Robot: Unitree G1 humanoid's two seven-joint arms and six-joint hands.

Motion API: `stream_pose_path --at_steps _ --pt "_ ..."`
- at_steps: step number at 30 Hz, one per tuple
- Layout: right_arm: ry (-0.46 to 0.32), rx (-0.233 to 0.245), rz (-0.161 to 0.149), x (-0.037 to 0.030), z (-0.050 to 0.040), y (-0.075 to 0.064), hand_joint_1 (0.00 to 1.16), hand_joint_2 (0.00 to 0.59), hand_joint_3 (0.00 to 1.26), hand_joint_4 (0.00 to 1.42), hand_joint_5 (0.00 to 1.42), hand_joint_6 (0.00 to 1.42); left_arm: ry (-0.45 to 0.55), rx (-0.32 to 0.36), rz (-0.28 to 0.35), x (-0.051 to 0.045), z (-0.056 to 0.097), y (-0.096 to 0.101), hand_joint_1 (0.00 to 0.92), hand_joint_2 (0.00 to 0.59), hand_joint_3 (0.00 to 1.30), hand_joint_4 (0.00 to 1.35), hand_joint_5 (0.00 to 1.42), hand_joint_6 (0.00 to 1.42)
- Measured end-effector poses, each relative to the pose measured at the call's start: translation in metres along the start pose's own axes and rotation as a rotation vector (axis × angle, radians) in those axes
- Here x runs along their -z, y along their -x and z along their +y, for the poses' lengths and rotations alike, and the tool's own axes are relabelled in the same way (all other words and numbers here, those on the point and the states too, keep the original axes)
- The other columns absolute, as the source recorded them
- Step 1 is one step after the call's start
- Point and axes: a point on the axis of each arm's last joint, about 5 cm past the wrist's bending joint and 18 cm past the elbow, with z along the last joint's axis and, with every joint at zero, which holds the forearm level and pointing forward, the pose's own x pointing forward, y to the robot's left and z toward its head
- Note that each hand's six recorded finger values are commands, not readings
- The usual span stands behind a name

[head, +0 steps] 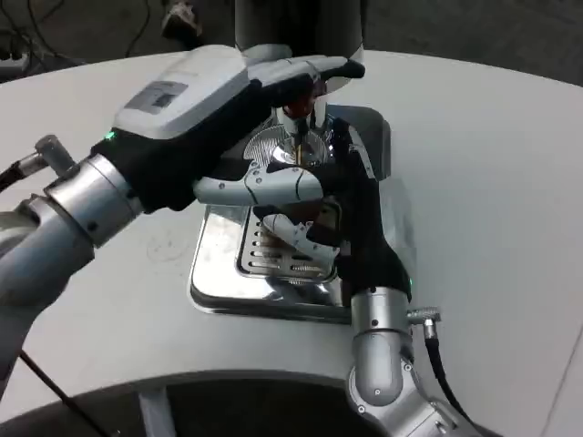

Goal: Grasp the cup under the faucet to collect the drink, then remove the cup.

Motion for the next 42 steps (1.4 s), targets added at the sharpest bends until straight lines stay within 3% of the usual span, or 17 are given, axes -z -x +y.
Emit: stream_pose_path --at_steps 11,20,21,30,42 --pt "0.009 0.006 -0.004 -0.0015 0.0005 -0.0030 0.87 0.151 0.15 0.20 0.23 0.24 -0.001 -0.001 0.001 0.0003 0.0007 0.0004 0.000 0.155 0.19 0.15 0.20 0.06" --pt "0.014 0.016 -0.010 -0.0019 0.0016 -0.0025 0.88 0.163 0.23 0.39 0.41 0.32 -0.001 -0.004 0.003 0.0006 0.0016 0.0009 0.000 0.155 0.19 0.15 0.20 0.06" --pt "0.014 0.016 -0.010 -0.0019 0.0016 -0.0025 0.88 0.163 0.29 0.47 0.49 0.35 -0.001 -0.004 0.003 0.0006 0.0016 0.0009 0.000 0.155 0.19 0.15 0.20 0.06" --pt "0.019 0.031 -0.006 -0.0010 0.0016 -0.0023 0.90 0.171 0.56 0.69 0.72 0.53 0.014 -0.011 0.007 0.0016 0.0025 0.0027 0.000 0.155 0.19 0.15 0.20 0.06" --pt "0.017 0.055 -0.013 -0.0020 0.0018 -0.0027 0.92 0.129 0.74 0.78 0.87 0.66 0.124 -0.036 0.026 0.0073 0.0027 0.0082 0.000 0.149 0.18 0.06 0.16 0.06"
